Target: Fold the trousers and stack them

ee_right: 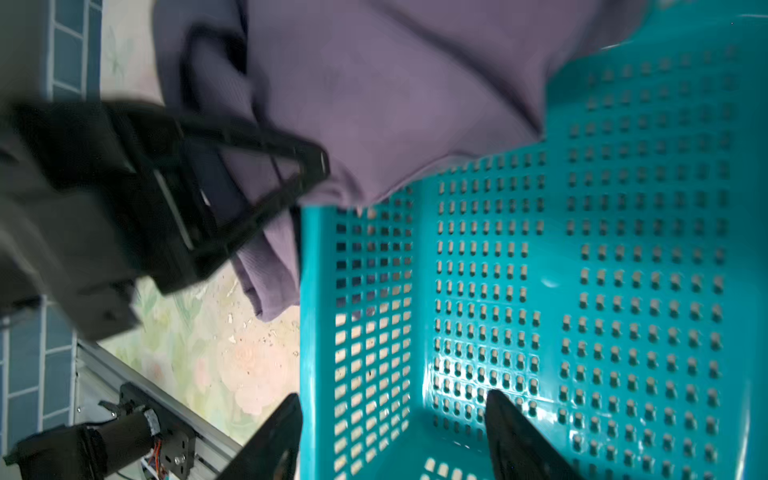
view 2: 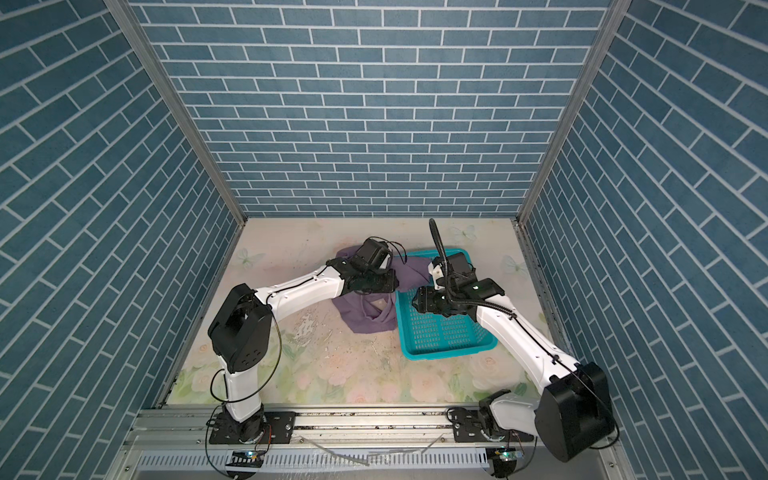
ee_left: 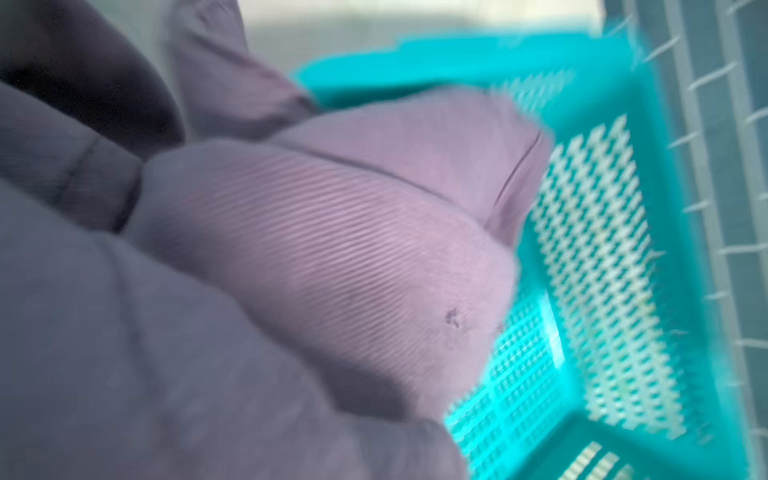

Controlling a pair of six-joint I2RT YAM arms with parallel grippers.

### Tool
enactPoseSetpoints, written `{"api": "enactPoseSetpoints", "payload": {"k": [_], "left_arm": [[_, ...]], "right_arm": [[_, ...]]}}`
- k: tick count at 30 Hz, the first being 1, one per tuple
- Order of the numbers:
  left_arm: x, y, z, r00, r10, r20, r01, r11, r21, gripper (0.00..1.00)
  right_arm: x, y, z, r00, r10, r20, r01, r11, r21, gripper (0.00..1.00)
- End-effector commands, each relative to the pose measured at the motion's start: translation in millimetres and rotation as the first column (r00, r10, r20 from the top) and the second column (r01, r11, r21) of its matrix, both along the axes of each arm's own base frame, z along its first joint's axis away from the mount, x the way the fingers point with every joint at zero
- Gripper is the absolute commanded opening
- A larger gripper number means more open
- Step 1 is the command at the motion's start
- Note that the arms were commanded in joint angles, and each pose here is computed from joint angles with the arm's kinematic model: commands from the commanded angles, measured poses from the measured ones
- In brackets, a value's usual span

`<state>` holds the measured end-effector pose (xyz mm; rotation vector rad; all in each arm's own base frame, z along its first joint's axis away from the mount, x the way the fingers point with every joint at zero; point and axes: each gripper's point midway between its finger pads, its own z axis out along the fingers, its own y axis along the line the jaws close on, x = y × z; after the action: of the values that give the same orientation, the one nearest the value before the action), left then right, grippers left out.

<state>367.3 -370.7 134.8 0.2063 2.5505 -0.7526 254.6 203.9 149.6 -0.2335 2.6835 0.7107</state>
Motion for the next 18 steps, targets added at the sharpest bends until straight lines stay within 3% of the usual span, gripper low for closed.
{"api": "enactPoseSetpoints", "payload": {"k": [1, 6, 10, 13, 18], "left_arm": [[-5.3, 1.4, -3.8, 0.999, -0.043, -0.015, 0.043, 0.998, 0.042, 0.00], [-1.1, 16.7, 34.5, 0.998, -0.016, 0.061, 0.013, 0.998, 0.055, 0.00], [2.0, 35.9, 58.1, 0.994, 0.031, 0.108, -0.038, 0.997, 0.060, 0.00], [3.4, 64.1, 64.6, 0.988, 0.096, 0.124, -0.109, 0.989, 0.103, 0.00], [4.4, 131.9, 58.0, 0.959, 0.260, 0.113, -0.273, 0.954, 0.124, 0.00]], "right_arm": [[-14.1, 18.7, -18.5, 0.998, 0.033, -0.058, -0.034, 0.999, -0.013, 0.70], [-10.8, 38.1, -34.8, 0.997, 0.035, -0.070, -0.037, 0.998, -0.041, 0.69], [2.2, 27.6, -50.6, 0.997, -0.058, -0.051, 0.053, 0.992, -0.111, 0.68], [8.2, 21.3, -57.5, 0.994, -0.104, -0.036, 0.098, 0.985, -0.144, 0.67], [18.8, -3.2, -69.3, 0.992, -0.124, 0.023, 0.125, 0.946, -0.300, 0.64]]}}
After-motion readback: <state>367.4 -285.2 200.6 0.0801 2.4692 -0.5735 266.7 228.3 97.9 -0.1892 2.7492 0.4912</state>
